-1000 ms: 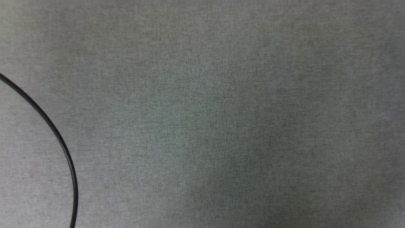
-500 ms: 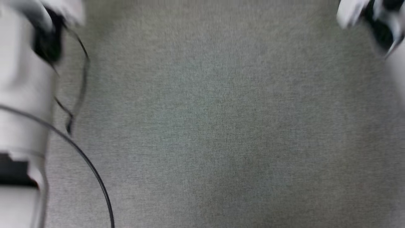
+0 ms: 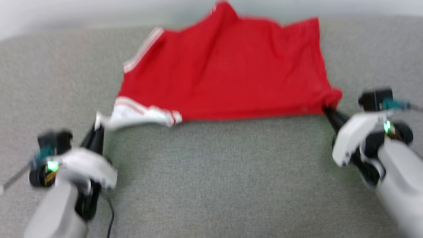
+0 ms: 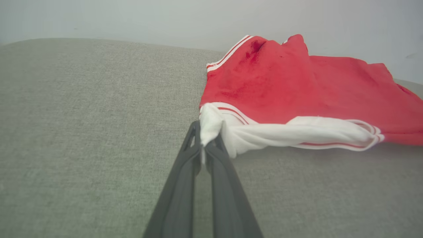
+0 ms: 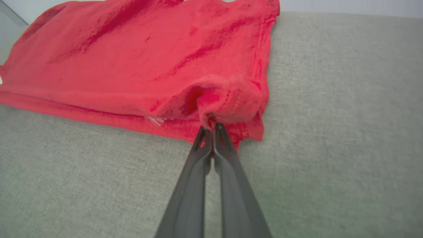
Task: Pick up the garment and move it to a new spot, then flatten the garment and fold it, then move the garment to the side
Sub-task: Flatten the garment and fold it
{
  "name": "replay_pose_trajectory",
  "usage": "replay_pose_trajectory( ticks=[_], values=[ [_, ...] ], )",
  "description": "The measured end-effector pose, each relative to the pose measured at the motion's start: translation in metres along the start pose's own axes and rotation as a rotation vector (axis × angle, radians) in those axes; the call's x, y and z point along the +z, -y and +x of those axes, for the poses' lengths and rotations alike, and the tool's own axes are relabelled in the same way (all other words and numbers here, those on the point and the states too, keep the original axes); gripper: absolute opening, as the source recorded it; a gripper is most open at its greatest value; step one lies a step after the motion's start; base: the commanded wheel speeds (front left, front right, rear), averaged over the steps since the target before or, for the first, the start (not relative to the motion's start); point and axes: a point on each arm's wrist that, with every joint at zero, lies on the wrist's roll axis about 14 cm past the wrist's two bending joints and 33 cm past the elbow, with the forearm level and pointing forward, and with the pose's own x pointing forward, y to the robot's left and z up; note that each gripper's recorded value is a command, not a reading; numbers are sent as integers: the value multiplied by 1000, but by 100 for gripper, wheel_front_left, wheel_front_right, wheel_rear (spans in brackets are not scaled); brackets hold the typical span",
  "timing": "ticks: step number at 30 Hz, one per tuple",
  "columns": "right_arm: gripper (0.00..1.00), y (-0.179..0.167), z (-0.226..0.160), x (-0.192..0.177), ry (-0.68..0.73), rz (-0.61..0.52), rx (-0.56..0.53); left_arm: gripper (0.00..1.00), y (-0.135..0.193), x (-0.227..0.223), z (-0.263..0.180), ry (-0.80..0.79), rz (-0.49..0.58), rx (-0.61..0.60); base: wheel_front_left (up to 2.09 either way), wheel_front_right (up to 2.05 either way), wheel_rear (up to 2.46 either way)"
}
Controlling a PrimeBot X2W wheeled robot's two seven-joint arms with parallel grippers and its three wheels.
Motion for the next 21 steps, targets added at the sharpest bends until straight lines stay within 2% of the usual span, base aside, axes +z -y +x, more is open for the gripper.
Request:
replay_pose_trajectory(
  ticks=[12,16,21],
  values=[
    [0,8,-104,-63,24,129,-71,0,-1,-16,-133,6,-91,136,0,0,0],
    [0,13,-127,-84,4,161,-100,0,3,-17,-160,-16,-137,165,0,0,0],
    [0,8,-147,-105,-40,186,-114,0,-2,-16,-185,-40,-138,208,0,0,0]
  ],
)
